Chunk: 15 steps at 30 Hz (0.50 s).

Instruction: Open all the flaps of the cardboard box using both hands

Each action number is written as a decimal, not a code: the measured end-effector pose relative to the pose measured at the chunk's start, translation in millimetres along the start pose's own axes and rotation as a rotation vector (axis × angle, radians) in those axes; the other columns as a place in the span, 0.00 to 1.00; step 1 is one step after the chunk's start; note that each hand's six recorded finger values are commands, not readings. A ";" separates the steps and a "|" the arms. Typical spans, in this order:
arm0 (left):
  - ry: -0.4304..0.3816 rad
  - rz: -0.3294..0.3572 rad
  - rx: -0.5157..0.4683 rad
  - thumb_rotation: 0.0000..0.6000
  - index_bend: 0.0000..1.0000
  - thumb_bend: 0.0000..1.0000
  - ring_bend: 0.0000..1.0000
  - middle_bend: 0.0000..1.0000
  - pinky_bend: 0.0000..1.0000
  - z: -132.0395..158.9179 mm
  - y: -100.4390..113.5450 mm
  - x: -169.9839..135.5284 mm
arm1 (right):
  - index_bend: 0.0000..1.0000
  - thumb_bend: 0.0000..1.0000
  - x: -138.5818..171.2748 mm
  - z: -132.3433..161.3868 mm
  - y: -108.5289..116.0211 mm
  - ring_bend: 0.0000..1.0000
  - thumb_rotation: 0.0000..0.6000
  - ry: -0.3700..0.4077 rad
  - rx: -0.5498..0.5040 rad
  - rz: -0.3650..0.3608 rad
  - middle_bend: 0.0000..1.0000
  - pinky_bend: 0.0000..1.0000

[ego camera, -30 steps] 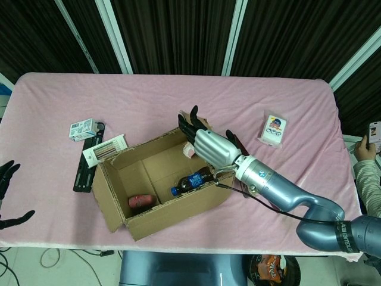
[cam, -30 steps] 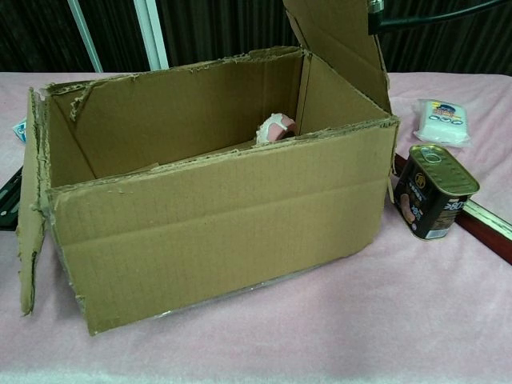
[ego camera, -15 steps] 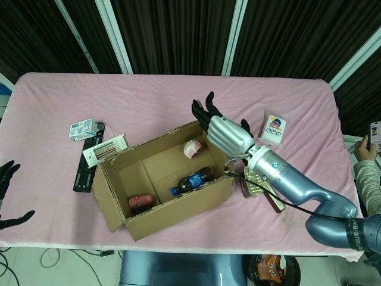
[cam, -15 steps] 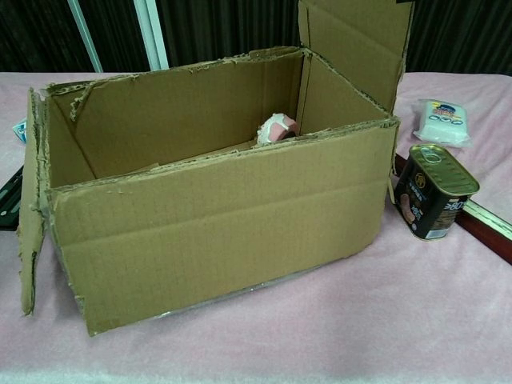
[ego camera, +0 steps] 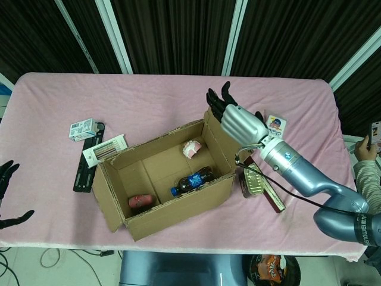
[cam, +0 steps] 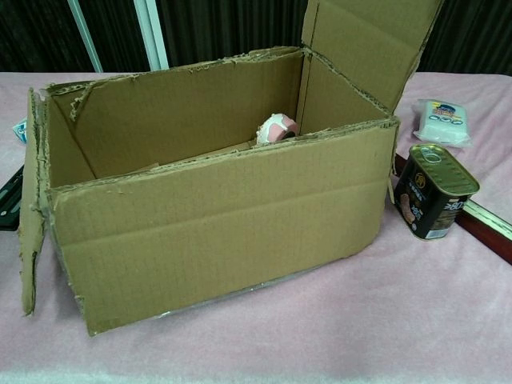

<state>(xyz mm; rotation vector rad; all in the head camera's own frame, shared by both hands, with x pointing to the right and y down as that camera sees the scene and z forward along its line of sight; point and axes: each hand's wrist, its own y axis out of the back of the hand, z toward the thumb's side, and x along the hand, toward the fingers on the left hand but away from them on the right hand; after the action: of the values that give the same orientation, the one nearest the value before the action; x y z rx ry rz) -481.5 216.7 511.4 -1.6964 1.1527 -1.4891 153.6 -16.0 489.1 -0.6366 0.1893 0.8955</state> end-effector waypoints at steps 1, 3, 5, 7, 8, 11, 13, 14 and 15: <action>0.000 0.000 0.000 1.00 0.00 0.10 0.00 0.00 0.03 0.1 0.0 0.1 | 0.13 0.23 0.3 -0.8 -2.5 0.02 1.00 -0.002 0.001 0.006 0.06 0.22; 0.000 -0.001 0.001 1.00 0.00 0.10 0.00 0.00 0.03 0.0 -0.2 0.0 | 0.13 0.22 1.1 -2.8 -8.8 0.02 1.00 -0.006 0.004 0.019 0.06 0.22; 0.000 -0.001 0.002 1.00 0.00 0.10 0.00 0.00 0.03 0.0 -0.4 0.1 | 0.13 0.22 2.0 -4.3 -14.4 0.02 1.00 -0.011 0.002 0.031 0.06 0.22; 0.001 -0.001 0.001 1.00 0.00 0.10 0.00 0.00 0.03 -0.1 -0.3 0.1 | 0.13 0.22 3.3 -5.8 -21.6 0.02 1.00 -0.017 0.000 0.049 0.06 0.22; 0.001 0.001 0.002 1.00 0.00 0.10 0.00 0.00 0.03 -0.2 0.0 0.2 | 0.13 0.22 4.0 -6.4 -25.2 0.02 1.00 -0.019 0.001 0.057 0.06 0.22; 0.002 0.003 0.003 1.00 0.00 0.10 0.00 0.00 0.03 -0.5 0.4 0.2 | 0.13 0.22 7.5 -6.7 -39.0 0.02 1.00 -0.024 0.000 0.094 0.06 0.22; 0.002 0.003 0.004 1.00 0.00 0.10 0.00 0.00 0.03 -0.5 0.4 0.2 | 0.13 0.22 10.5 -5.4 -48.5 0.02 1.00 -0.025 -0.003 0.120 0.06 0.22; 0.002 0.002 0.005 1.00 0.00 0.10 0.00 0.00 0.03 -0.5 0.1 0.2 | 0.13 0.22 11.8 -4.7 -52.2 0.02 1.00 -0.026 -0.006 0.130 0.06 0.22; 0.002 0.002 0.007 1.00 0.00 0.10 0.00 0.00 0.03 -0.6 0.0 0.2 | 0.13 0.22 13.7 -3.8 -57.2 0.02 1.00 -0.027 -0.010 0.145 0.06 0.22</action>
<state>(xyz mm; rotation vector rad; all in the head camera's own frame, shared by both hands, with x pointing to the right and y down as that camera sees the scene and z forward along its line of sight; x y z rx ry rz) -482.0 216.6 511.7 -1.6896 1.1485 -1.4922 206.8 -35.1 505.4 -0.6250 0.2086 1.0446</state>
